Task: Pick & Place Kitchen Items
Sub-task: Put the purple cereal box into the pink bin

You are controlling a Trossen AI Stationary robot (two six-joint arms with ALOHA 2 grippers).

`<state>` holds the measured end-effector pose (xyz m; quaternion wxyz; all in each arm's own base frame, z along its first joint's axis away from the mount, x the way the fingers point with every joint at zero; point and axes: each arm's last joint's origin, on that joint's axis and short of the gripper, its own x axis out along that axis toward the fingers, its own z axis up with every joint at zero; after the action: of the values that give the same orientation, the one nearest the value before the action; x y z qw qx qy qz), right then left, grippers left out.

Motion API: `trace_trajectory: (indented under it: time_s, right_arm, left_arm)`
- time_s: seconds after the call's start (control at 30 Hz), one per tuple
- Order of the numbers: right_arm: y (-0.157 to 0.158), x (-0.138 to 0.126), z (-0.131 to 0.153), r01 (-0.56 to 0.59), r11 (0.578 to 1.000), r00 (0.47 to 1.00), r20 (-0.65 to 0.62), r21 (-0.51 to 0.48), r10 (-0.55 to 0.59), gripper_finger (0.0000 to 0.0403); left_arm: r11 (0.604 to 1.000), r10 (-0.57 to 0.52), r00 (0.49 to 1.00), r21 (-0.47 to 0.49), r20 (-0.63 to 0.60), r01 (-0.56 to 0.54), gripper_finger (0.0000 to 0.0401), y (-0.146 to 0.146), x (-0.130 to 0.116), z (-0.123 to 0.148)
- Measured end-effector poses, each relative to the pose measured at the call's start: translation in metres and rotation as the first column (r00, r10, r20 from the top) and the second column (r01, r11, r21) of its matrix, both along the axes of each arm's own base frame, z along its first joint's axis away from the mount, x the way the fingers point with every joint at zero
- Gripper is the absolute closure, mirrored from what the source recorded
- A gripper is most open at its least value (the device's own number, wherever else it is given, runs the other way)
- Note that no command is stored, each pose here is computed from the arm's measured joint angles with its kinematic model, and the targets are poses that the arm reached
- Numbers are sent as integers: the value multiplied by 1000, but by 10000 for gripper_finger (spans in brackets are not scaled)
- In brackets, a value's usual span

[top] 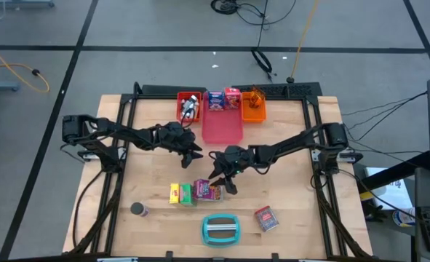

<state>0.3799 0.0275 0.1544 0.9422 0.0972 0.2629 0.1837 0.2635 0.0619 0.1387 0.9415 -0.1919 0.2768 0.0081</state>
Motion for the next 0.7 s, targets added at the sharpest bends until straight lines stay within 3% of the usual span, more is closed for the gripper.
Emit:
trace_trajectory:
  time_s: [0.47, 0.7]
  right_arm:
    - [2, 11, -10, -6, 1000, 1000, 11, -3, 6, 268]
    - [3, 8, -16, 0, 1000, 997, -71, -7, 0, 285]
  left_arm:
    - [1000, -10, 1000, -5, 1, 10, 226, -4, 1, 0]
    - [1000, -9, 1000, -5, 1, 9, 226, -3, 1, 0]
